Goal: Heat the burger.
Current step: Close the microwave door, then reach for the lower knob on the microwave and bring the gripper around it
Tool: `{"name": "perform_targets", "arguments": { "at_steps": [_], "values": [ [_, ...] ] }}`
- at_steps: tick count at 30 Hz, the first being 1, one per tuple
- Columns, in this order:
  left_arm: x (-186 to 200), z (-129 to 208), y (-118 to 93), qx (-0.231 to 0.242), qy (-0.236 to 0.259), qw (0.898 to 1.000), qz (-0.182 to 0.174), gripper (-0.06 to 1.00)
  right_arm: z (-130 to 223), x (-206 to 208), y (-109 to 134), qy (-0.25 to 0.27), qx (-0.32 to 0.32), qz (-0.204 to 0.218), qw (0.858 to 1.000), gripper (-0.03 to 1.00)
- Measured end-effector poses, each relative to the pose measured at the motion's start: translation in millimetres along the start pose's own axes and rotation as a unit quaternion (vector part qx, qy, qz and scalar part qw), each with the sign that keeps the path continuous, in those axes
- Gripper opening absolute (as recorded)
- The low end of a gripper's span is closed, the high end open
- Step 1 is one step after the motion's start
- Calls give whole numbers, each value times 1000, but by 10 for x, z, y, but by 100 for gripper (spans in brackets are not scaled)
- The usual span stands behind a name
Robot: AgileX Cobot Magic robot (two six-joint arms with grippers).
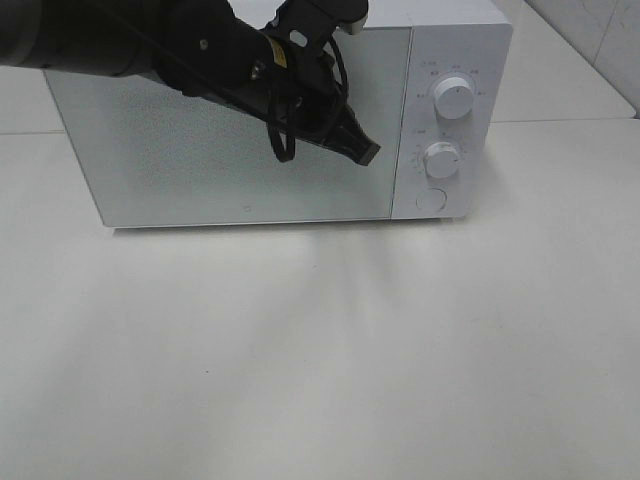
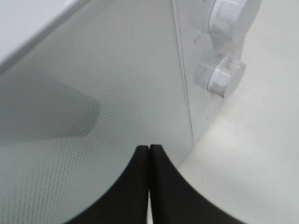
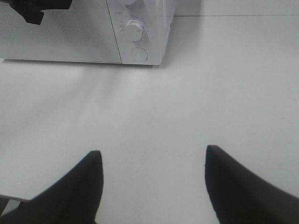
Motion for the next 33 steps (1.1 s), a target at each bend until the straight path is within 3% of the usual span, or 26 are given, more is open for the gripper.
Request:
{"name": "perform_targets", "arguments": {
  "at_steps": [12, 14, 16, 17, 20, 23, 24, 26, 29, 31, 33],
  "values": [
    [508, 1, -55, 0, 125, 992, 24, 0, 0, 0, 0, 0, 0, 0, 1000, 60],
    [688, 70, -87, 9, 191, 981, 39, 0, 0, 0, 0, 0, 0, 0, 1000, 60],
    [722, 88, -91, 9, 205, 978, 42, 0, 0, 0, 0, 0, 0, 0, 1000, 60],
    [802, 128, -102, 16, 237, 970, 47, 0, 0, 0, 0, 0, 0, 0, 1000, 60],
    [831, 140, -105, 26, 248, 967, 46, 0, 0, 0, 0, 0, 0, 0, 1000, 60],
    [986, 186, -97, 84, 297, 951, 24, 0, 0, 0, 0, 0, 0, 0, 1000, 60],
    [986, 186, -97, 84, 297, 951, 24, 0, 0, 0, 0, 0, 0, 0, 1000, 60],
    [1069, 217, -62, 102, 323, 941, -2, 0, 0, 0, 0, 0, 0, 0, 1000, 60],
    [1090, 226, -39, 102, 331, 938, -15, 0, 0, 0, 0, 0, 0, 0, 1000, 60],
    [1165, 224, 52, 97, 341, 933, -62, 0, 0, 0, 0, 0, 0, 0, 1000, 60],
    [1176, 228, 76, 93, 344, 931, -74, 0, 0, 0, 0, 0, 0, 0, 1000, 60]
  ]
}}
Point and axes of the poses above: a point on each arm's last joint axis where the gripper is mounted, x pointing back along that axis away from the gripper, y along the wrist's bending axis when the last joint is at zero, z = x × y, the point moved 1 cm from there along -x, pointing out along that axis toward the gripper, and after that the axes turned 11 degrees about x, right-handed, at the moved point
